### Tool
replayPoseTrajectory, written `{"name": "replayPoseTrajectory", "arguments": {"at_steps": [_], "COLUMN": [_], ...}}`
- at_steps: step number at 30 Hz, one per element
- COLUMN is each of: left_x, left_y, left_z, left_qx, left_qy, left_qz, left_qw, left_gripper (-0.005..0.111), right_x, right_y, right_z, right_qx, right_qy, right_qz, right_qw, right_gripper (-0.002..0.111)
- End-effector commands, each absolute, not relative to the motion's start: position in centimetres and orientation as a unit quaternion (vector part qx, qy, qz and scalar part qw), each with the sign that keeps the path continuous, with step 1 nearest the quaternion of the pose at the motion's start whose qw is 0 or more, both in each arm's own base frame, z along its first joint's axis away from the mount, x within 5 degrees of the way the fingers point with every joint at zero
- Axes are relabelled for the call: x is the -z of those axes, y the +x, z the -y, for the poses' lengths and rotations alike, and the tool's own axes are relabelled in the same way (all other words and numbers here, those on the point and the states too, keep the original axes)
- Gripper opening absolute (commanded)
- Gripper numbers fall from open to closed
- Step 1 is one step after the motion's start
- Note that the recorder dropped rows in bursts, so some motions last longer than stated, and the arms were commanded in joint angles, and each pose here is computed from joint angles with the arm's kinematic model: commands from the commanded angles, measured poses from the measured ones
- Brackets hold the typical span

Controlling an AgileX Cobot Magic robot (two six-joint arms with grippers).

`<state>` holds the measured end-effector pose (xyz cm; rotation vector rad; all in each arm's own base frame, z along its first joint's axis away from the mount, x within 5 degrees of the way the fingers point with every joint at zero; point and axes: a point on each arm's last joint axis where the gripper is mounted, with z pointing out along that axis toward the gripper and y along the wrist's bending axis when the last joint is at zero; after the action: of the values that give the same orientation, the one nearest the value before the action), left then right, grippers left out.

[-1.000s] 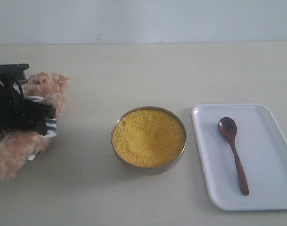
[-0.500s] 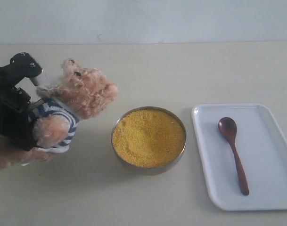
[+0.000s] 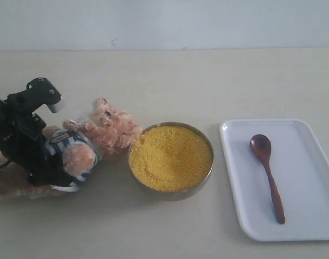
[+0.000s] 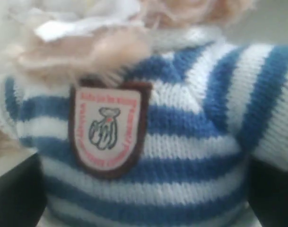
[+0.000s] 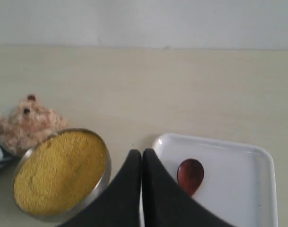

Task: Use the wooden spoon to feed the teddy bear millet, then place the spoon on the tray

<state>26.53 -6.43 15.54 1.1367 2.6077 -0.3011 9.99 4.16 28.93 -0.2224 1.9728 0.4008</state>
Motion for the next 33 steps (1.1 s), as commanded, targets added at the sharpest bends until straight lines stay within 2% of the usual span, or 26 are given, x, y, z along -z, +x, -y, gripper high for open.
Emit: {"name": "replayPoseTrajectory", "arguments": {"at_steps": [1,6,10,13,17,19,21,25,27,29,30,33], "left_x": [-17.1,-18.4,-17.6,-16.0,-13.9,-13.3,-12.8,-11.8,-11.5,-11.5,-11.6,-12.4], "left_y": [25.5,25.0,25.9,26.4,26.8,26.8,26.8,26.7,26.7,26.8,26.8,26.6], "left_z": [6.2,5.8,5.7,5.6,5.4,5.4,5.4,5.5,5.5,5.5,5.5,5.5], "left_qx": [0.102,0.084,0.072,0.060,0.050,0.055,0.059,0.067,0.068,0.068,0.067,0.070], "left_qy": [0.394,0.394,0.376,0.382,0.397,0.394,0.392,0.376,0.360,0.341,0.336,0.336], "left_qz": [-0.906,-0.908,-0.914,-0.914,-0.911,-0.913,-0.915,-0.922,-0.929,-0.936,-0.937,-0.937], "left_qw": [0.113,0.116,0.132,0.124,0.097,0.086,0.078,0.060,0.059,0.061,0.063,0.064], "left_gripper": [0.109,0.109,0.109,0.109,0.109,0.109,0.109,0.108,0.099,0.077,0.064,0.006], "right_x": [-28.8,-28.8,-28.9,-28.4,-27.3,-26.7,-26.1,-24.7,-23.9,-23.1,-22.7,-21.8], "right_y": [11.4,13.2,15.3,16.7,17.8,18.1,18.6,19.5,20.0,20.5,20.7,21.2], "right_z": [-4.9,-5.8,-6.6,-7.2,-7.6,-7.8,-7.9,-8.2,-8.2,-8.1,-8.1,-8.2], "right_qx": [-0.139,-0.117,-0.101,-0.092,-0.088,-0.087,-0.082,-0.075,-0.061,-0.044,-0.039,-0.035], "right_qy": [-0.141,-0.149,-0.165,-0.175,-0.172,-0.162,-0.155,-0.152,-0.148,-0.139,-0.136,-0.136], "right_qz": [-0.870,-0.915,-0.940,-0.951,-0.961,-0.966,-0.971,-0.976,-0.979,-0.983,-0.985,-0.986], "right_qw": [0.452,0.356,0.280,0.238,0.198,0.179,0.162,0.137,0.124,0.110,0.103,0.089], "right_gripper": [0.000,0.000,0.003,0.016,0.048,0.060,0.064,0.064,0.064,0.064,0.064,0.064]}}
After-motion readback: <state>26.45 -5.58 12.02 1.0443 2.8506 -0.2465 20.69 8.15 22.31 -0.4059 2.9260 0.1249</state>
